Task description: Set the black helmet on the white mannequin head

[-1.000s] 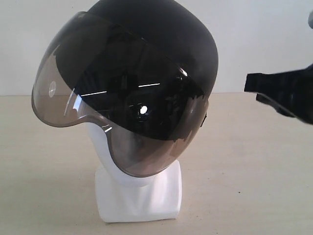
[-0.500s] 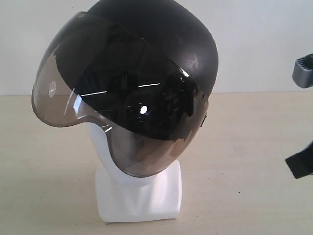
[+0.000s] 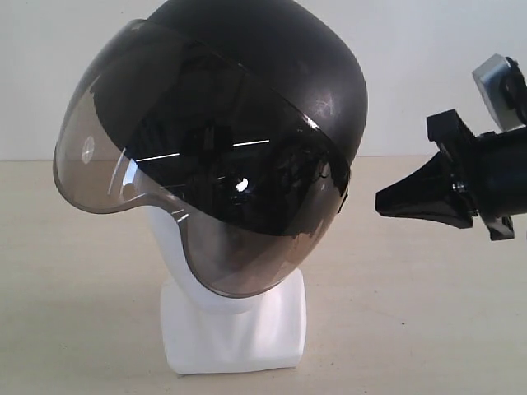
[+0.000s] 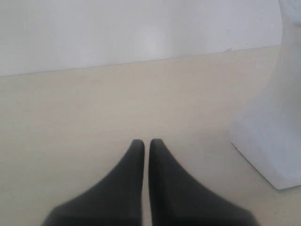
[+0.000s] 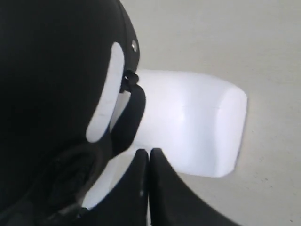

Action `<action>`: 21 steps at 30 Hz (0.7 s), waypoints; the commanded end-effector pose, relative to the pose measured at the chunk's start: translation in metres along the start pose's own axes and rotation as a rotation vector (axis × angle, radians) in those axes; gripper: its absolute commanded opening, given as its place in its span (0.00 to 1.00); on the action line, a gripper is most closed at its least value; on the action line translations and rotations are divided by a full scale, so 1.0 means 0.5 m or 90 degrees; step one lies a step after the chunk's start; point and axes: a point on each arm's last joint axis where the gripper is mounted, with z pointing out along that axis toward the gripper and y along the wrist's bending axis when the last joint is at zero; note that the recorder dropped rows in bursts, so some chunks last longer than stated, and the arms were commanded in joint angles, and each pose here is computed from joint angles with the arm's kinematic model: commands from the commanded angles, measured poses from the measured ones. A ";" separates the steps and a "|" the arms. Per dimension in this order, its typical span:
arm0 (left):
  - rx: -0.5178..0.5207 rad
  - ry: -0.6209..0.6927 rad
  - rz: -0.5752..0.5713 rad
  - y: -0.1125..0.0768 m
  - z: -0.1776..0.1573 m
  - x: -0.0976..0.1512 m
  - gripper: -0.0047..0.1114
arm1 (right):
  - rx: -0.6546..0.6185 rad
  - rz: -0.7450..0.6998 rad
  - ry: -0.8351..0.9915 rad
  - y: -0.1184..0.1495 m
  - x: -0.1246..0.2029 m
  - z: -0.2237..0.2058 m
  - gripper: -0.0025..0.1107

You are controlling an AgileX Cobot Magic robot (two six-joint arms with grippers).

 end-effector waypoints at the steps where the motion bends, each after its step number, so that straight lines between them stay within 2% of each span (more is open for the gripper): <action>1: -0.004 -0.006 0.001 0.001 -0.001 -0.002 0.08 | -0.045 0.019 -0.026 -0.014 -0.017 0.021 0.02; 10: -0.004 -0.006 0.001 0.001 -0.001 -0.002 0.08 | -0.073 0.063 0.001 -0.023 -0.024 0.126 0.02; 15: -0.004 -0.006 0.001 0.001 -0.001 -0.002 0.08 | -0.135 0.055 -0.027 0.003 -0.039 0.129 0.02; 21: -0.004 -0.006 0.001 0.001 -0.001 -0.002 0.08 | -0.162 0.050 -0.039 0.021 -0.055 0.123 0.02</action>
